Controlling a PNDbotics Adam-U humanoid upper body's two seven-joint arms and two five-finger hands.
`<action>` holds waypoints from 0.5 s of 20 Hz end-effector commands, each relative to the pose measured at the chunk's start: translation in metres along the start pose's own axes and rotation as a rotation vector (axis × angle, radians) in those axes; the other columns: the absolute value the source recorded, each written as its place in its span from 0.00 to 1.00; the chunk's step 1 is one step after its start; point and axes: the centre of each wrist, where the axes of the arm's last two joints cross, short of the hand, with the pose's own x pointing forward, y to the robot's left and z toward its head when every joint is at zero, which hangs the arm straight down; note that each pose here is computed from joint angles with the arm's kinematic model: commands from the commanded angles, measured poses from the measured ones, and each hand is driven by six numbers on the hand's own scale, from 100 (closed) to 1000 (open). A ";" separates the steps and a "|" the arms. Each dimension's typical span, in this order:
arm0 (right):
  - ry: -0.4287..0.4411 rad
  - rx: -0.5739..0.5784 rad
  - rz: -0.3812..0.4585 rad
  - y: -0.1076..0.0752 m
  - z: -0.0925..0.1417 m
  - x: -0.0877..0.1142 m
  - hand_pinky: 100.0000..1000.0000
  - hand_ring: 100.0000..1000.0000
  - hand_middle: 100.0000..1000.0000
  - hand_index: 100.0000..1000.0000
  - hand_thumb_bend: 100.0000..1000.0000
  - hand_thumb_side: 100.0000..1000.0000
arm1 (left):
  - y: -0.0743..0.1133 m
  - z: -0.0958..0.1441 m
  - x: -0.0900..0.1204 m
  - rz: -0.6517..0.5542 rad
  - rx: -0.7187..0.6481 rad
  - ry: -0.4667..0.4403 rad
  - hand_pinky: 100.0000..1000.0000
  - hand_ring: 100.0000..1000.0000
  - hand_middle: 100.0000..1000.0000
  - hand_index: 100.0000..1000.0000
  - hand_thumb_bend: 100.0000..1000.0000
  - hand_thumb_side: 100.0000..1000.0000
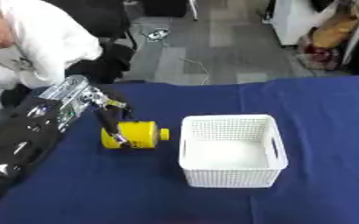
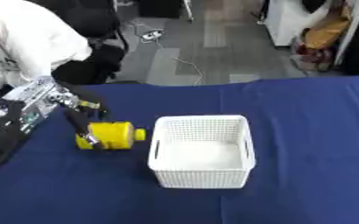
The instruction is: Pick up objects on the table and place them in the box.
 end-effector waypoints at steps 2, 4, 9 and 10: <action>-0.038 0.008 0.000 0.000 -0.010 0.003 0.23 0.33 0.41 0.53 0.17 0.88 | 0.005 0.007 -0.006 -0.080 -0.068 -0.027 0.68 0.66 0.78 0.92 0.87 0.62; -0.039 0.008 0.000 0.000 -0.010 0.003 0.23 0.33 0.41 0.53 0.17 0.88 | 0.005 0.007 -0.006 -0.082 -0.070 -0.026 0.68 0.66 0.78 0.92 0.86 0.62; -0.042 0.008 -0.002 0.001 -0.011 0.003 0.23 0.33 0.41 0.53 0.17 0.89 | 0.005 0.007 -0.006 -0.084 -0.070 -0.022 0.68 0.66 0.78 0.92 0.86 0.63; -0.043 0.008 -0.002 0.001 -0.011 0.003 0.23 0.33 0.41 0.53 0.17 0.89 | 0.005 0.007 -0.006 -0.085 -0.069 -0.021 0.68 0.66 0.78 0.92 0.86 0.63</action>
